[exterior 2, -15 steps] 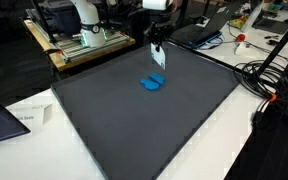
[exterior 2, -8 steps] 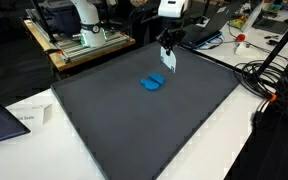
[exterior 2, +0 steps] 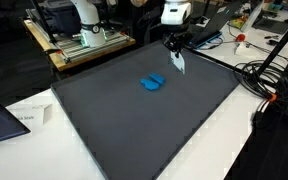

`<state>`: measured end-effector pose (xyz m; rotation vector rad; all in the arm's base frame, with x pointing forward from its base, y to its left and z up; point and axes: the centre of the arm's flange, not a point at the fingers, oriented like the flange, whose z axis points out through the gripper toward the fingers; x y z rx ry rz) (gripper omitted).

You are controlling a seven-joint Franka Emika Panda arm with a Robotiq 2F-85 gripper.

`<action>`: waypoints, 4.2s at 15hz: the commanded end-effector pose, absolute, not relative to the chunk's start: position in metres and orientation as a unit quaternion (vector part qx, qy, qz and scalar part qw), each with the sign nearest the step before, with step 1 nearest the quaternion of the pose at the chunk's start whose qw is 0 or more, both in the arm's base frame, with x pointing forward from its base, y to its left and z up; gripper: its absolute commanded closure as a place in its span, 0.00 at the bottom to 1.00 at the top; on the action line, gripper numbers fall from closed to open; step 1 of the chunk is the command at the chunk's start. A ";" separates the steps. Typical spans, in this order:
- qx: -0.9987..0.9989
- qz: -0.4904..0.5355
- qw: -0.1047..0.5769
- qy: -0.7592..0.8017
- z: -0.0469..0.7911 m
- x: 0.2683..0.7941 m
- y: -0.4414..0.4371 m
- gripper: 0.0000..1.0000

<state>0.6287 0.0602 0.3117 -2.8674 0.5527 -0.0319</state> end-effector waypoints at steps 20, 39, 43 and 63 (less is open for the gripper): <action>-0.931 -0.039 0.232 0.278 0.250 0.577 -0.001 0.99; -0.905 -0.079 0.305 0.286 0.214 0.550 -0.031 0.99; -0.912 -0.073 0.291 0.280 0.221 0.553 -0.030 0.99; -0.983 0.068 0.035 0.170 0.332 0.610 0.042 0.99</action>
